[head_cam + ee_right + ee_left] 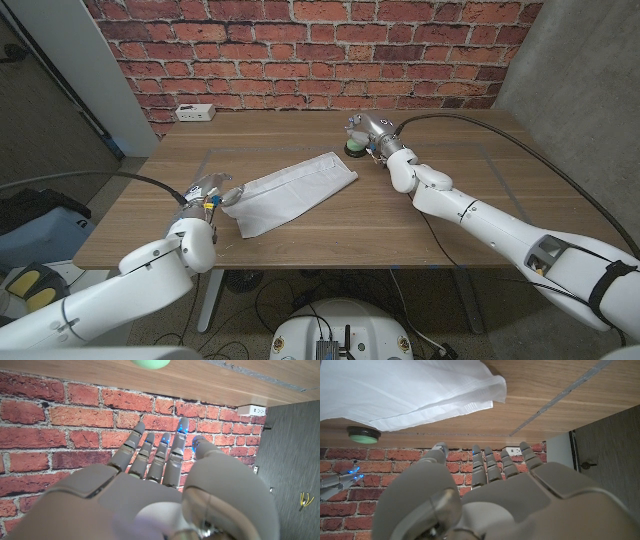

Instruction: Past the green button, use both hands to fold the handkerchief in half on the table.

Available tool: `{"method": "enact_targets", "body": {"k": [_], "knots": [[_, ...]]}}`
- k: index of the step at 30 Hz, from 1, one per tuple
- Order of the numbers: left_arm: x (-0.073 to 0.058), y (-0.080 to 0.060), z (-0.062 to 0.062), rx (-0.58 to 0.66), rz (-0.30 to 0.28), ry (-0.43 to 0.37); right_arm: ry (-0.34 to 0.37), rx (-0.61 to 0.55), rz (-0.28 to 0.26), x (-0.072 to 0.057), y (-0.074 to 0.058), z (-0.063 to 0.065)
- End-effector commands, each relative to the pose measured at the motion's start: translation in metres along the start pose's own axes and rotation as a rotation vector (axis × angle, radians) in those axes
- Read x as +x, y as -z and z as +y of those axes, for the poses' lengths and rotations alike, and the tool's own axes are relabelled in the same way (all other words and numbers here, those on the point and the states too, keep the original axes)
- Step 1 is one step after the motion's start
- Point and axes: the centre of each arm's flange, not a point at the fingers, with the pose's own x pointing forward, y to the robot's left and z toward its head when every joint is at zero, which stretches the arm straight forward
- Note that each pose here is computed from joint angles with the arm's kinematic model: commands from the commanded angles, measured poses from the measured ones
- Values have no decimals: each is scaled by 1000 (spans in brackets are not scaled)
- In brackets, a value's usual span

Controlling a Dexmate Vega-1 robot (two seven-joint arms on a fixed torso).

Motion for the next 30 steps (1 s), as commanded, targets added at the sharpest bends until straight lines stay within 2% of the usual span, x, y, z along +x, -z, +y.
{"method": "enact_targets", "body": {"k": [1, 17, 30], "knots": [[-3, -8, -5, 101, -22, 89, -57, 16, -9, -16, -5, 3], [-14, -16, -5, 231, -15, 117, -128, 37, -23, -32, -14, 11], [-14, -19, -3, 312, 9, 176, -174, 51, -18, -46, -17, 14]]}}
